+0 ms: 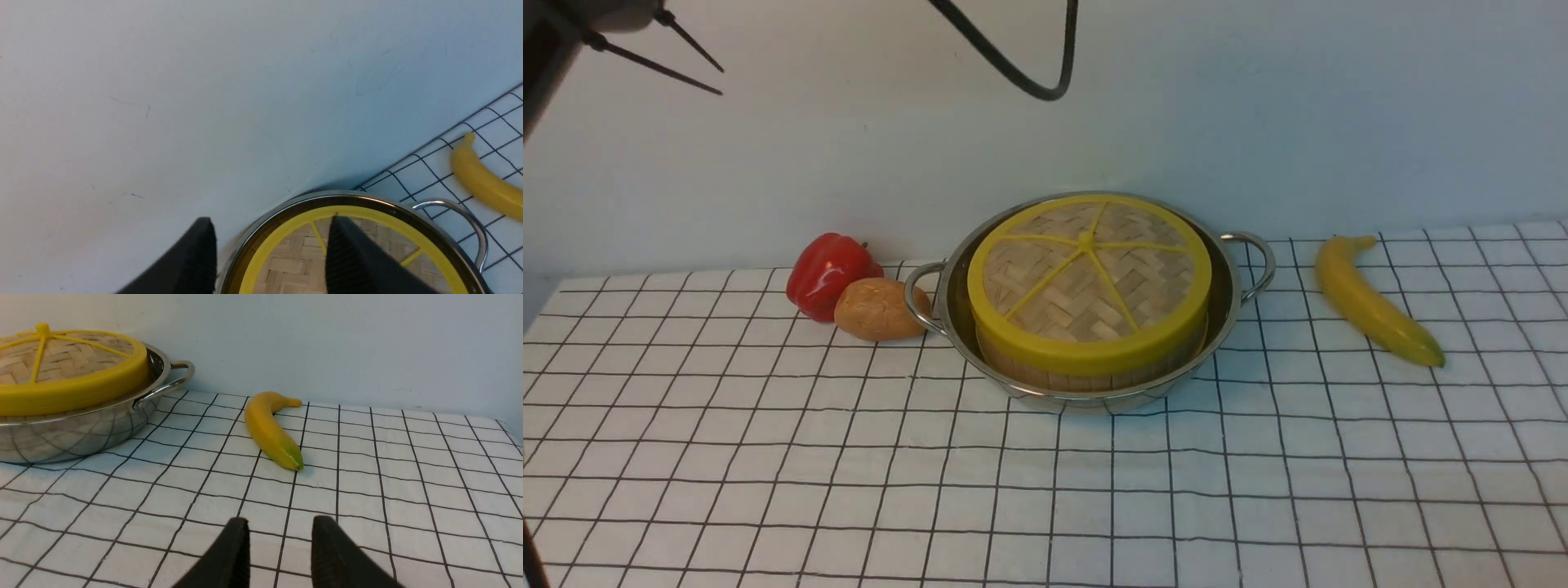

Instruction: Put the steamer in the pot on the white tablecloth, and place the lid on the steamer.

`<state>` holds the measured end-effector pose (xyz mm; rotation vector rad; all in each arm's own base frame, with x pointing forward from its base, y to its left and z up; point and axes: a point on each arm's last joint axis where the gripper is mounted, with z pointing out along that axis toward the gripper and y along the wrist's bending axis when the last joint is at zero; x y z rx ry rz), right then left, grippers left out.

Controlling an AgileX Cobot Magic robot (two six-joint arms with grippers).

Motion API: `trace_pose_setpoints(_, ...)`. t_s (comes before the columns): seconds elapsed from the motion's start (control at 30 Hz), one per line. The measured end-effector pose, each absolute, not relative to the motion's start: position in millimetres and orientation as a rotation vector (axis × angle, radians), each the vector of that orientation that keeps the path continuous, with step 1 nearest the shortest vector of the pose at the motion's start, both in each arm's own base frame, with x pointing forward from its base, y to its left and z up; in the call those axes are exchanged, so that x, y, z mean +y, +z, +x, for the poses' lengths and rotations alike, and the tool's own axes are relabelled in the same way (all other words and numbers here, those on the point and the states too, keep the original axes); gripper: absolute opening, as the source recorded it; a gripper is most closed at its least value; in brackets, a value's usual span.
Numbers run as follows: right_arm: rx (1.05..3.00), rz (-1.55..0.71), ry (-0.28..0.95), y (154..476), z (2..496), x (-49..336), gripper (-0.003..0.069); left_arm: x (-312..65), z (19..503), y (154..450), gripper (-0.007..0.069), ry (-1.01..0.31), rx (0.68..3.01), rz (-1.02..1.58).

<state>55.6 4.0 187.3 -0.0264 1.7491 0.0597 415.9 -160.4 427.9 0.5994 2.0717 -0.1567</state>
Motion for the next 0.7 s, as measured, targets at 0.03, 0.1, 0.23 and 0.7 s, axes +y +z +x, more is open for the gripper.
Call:
trace_pose_setpoints(0.03, 1.749, -0.026, 0.060, 187, 56, 4, 0.0240, -160, 416, 428, 0.0316, -0.156, 2.072, 0.600)
trace_pose_setpoints(0.1, 1.749, -0.026, 0.060, 187, 56, 4, 0.0240, -158, 417, 427, 0.0251, -0.149, 2.079, 0.579)
trace_pose_setpoints(0.23, 1.749, -0.026, 0.060, 187, 56, 4, 0.0240, -147, 411, 433, 0.0181, -0.136, 2.068, 0.551)
trace_pose_setpoints(0.7, 1.749, -0.026, 0.060, 187, 56, 4, 0.0240, -33, 247, 349, 0.0137, -0.008, 1.949, 0.269)
